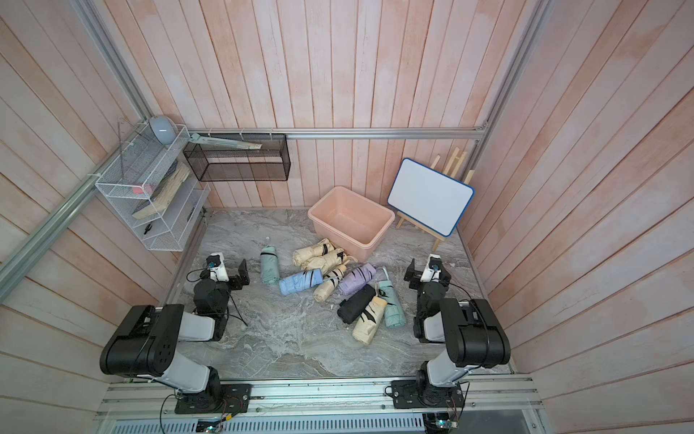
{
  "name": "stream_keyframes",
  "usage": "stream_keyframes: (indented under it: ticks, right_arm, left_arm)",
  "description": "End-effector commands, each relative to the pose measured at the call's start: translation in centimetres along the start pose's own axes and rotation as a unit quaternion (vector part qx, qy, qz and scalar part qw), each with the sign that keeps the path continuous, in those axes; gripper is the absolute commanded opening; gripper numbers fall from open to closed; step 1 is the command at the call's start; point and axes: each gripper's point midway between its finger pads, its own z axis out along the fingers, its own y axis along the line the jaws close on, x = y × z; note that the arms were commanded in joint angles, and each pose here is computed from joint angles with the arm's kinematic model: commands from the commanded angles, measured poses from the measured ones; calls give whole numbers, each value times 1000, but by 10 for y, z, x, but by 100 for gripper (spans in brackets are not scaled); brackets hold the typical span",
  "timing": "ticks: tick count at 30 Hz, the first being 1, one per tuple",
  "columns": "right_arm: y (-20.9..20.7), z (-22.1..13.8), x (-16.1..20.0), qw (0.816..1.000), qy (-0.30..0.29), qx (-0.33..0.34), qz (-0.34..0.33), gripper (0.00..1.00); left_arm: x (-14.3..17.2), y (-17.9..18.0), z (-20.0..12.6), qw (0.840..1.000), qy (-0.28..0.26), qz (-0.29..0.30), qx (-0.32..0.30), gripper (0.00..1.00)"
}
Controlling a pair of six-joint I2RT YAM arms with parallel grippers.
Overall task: Put the umbrella into the storage box
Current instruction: Pick up the storage box at the center of the board.
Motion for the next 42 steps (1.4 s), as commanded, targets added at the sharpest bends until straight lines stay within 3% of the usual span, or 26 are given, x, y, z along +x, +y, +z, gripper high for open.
stream_keyframes:
  ticks: [1,17,23,27,30,33,35,38,42]
  right_arm:
    - [-5,0,-2,1000,-2,12,8,98]
    - [-7,-3,-3,1000,-7,18,6,98]
    - [-19,-44,-33,995,-86,53,18,98]
    - [-8,-53,-53,994,-103,35,3,98]
    - [-6,-56,-69,993,-110,27,29,98]
    - [-11,-49,-75,991,-69,42,105,98]
    - [-14,-41,-69,987,-2,55,152,98]
    - [-13,-37,-58,980,75,67,171,98]
    - [5,-35,-56,967,131,36,215,96]
  left_arm:
    - [-4,0,3,1000,-5,-5,4,100]
    - [-4,0,2,1000,-7,-5,4,100]
    - [-21,0,-12,999,-32,-5,0,100]
    - [-39,-2,-18,999,-40,-2,6,100]
    - [-51,-5,-19,999,-34,-12,14,99]
    - [-62,-5,-21,998,-29,-54,16,100]
    - [-66,-5,-18,995,-15,-97,14,100]
    - [-57,-16,-13,991,41,-118,43,99]
    - [-47,-29,-8,982,92,-148,72,100]
